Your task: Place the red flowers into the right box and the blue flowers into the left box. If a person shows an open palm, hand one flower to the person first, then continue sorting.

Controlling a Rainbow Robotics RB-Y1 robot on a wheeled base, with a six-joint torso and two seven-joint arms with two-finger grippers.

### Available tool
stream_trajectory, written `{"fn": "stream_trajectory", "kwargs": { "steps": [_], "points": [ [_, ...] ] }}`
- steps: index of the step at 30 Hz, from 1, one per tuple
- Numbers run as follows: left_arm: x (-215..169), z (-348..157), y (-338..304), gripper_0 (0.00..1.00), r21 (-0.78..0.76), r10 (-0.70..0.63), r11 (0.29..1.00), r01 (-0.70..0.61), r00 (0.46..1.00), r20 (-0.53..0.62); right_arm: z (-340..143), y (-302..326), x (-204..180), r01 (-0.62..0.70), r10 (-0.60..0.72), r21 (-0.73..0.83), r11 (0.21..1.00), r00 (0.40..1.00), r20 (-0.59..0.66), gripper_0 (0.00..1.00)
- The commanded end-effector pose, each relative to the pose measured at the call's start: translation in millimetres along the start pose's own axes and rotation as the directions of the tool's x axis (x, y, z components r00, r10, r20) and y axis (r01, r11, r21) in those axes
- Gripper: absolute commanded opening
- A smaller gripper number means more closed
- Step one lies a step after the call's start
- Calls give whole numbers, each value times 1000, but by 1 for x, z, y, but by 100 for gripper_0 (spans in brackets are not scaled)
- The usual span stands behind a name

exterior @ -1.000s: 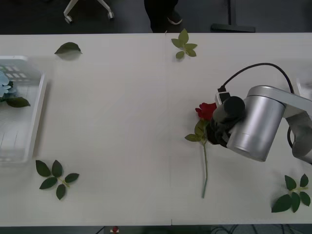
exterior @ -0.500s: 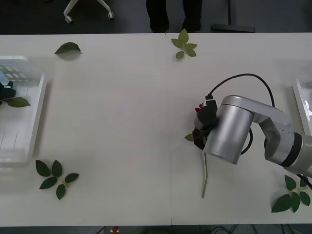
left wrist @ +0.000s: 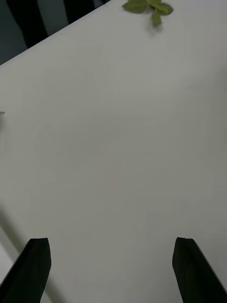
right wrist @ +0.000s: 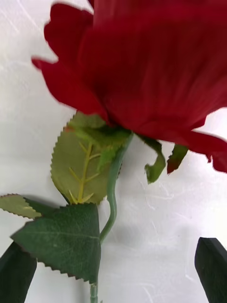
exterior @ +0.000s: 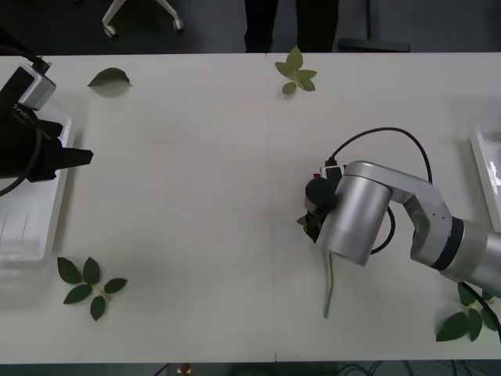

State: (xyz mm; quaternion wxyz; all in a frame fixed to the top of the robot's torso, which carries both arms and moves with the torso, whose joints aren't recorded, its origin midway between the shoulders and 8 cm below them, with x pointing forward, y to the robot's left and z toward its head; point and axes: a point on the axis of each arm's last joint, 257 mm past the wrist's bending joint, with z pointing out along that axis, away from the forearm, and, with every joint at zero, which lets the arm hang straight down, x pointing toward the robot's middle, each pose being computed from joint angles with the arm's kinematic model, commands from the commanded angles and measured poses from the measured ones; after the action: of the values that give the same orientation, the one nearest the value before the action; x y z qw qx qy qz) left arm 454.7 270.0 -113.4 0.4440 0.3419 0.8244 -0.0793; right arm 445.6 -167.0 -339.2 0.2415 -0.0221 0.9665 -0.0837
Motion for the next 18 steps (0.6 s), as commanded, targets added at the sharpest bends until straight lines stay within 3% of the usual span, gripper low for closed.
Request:
{"fn": "stream_trajectory", "kwargs": {
  "steps": [1, 4, 7, 18],
  "points": [
    [-39, 14, -48, 74, 102, 202, 972, -214, 973, 114, -4, 5, -13, -40, 40, -2, 999, 999, 21, 98],
    [-55, 27, -79, 74, 158, 268, 942, -295, 948, 173, 0, 5, -11, -48, 48, 4, 999, 999, 12, 97],
    [-67, 37, -106, 82, 209, 297, 916, -341, 930, 217, 2, 7, -9, -55, 55, 6, 998, 998, 5, 98],
    [-100, 68, -147, 100, 309, 213, 894, -323, 916, 340, 10, 16, -5, -89, 90, 10, 996, 996, -24, 97]
  ]
}}
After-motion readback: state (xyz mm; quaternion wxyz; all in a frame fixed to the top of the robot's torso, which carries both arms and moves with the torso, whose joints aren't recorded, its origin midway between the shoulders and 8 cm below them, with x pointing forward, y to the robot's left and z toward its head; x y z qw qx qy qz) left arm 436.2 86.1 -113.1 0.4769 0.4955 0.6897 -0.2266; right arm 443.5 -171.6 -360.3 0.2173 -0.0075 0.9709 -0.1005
